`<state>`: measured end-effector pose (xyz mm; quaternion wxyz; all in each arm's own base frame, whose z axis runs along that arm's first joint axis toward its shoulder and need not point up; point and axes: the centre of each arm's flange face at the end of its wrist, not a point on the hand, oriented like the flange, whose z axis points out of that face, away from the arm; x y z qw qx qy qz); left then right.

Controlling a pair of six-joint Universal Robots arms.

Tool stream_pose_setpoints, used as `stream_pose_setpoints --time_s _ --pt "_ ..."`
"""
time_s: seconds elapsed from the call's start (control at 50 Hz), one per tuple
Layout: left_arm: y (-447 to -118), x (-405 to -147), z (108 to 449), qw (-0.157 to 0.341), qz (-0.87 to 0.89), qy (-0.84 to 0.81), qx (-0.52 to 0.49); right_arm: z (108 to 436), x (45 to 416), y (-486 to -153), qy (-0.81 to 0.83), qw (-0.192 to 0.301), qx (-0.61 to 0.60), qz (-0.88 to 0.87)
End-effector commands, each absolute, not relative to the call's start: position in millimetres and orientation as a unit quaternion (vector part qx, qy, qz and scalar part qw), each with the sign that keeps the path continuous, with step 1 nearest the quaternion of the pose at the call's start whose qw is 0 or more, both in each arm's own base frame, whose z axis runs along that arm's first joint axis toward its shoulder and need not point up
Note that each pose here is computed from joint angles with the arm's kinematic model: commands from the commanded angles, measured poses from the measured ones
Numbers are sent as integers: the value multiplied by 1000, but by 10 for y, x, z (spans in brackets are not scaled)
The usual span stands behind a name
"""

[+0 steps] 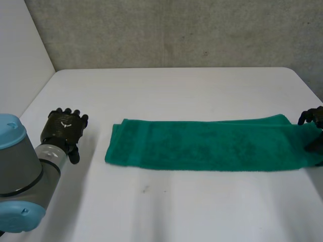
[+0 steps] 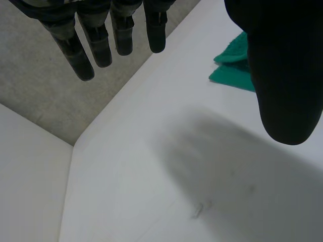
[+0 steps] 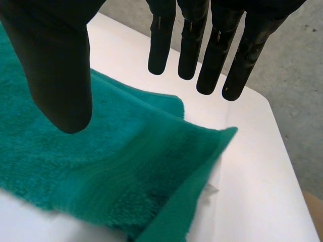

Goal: Fold the towel.

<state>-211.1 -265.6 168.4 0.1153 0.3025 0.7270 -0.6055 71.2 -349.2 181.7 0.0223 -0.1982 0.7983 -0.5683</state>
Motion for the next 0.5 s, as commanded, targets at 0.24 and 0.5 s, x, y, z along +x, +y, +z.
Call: stream_pose_setpoints --time_s 0.24,0.5 --pt "-2663 -2197 1727 87 -618 718 307 1589 663 -3573 808 2 -216 -548" --pt "-2679 -2771 1973 -24 -650 691 315 1819 681 -3985 793 -108 -192 -569"
